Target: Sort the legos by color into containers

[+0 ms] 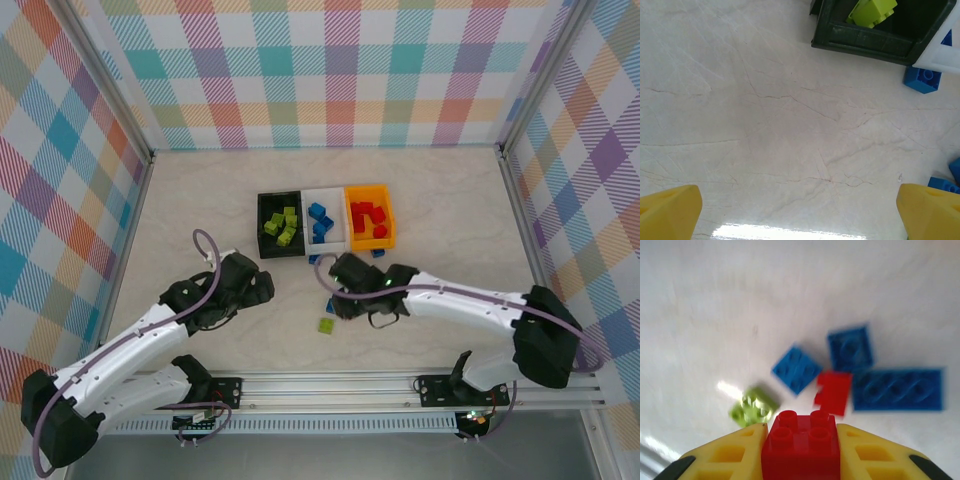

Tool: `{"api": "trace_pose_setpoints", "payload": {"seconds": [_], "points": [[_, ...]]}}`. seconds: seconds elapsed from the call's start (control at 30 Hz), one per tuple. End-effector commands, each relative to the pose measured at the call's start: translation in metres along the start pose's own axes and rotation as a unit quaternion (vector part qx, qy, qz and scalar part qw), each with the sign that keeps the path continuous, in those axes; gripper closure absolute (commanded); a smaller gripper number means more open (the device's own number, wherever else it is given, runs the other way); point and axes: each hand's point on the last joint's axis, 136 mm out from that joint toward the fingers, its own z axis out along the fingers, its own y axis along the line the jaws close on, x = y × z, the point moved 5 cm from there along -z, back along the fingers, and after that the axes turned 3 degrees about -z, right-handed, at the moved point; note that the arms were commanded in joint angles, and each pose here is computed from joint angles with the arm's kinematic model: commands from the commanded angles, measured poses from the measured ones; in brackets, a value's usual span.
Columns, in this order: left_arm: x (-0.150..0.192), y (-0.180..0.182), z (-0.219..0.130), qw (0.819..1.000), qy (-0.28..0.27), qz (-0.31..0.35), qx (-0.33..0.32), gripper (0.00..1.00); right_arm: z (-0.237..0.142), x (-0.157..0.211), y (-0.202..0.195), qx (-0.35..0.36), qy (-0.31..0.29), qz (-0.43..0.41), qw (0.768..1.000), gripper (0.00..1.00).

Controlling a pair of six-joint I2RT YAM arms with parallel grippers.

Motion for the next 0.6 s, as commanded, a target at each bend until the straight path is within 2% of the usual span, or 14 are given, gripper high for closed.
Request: {"api": "trace_pose_setpoints", "payload": {"seconds": [0.0, 0.1, 0.2, 0.3, 0.43, 0.5, 0.57], "points": [[-0.007, -0.011, -0.001, 1.0, -0.004, -0.001, 0.022, 0.0, -0.027, -0.056, -0.032, 0.042, -0.086, 0.028, 0.995, 0.71], [-0.006, -0.017, 0.003, 1.0, 0.009, 0.007, 0.029, 0.0, -0.026, -0.102, -0.07, 0.074, -0.126, 0.074, 0.986, 0.7], [-0.002, -0.022, 0.01, 0.999, 0.026, 0.014, 0.03, 0.0, -0.01, -0.141, -0.103, 0.099, -0.14, 0.113, 0.979, 0.7], [0.002, -0.026, 0.015, 0.998, 0.043, 0.02, 0.033, 0.0, 0.013, -0.171, -0.131, 0.12, -0.13, 0.138, 0.975, 0.68], [0.008, -0.033, 0.021, 0.997, 0.063, 0.028, 0.047, 0.0, 0.047, -0.189, -0.155, 0.141, -0.1, 0.158, 0.972, 0.65], [0.013, -0.037, 0.025, 0.995, 0.072, 0.033, 0.055, 0.0, 0.06, -0.192, -0.163, 0.144, -0.088, 0.168, 0.971, 0.6], [0.017, -0.043, 0.029, 0.993, 0.084, 0.042, 0.066, 0.0, 0.066, -0.194, -0.164, 0.136, -0.081, 0.174, 0.972, 0.46]]}}
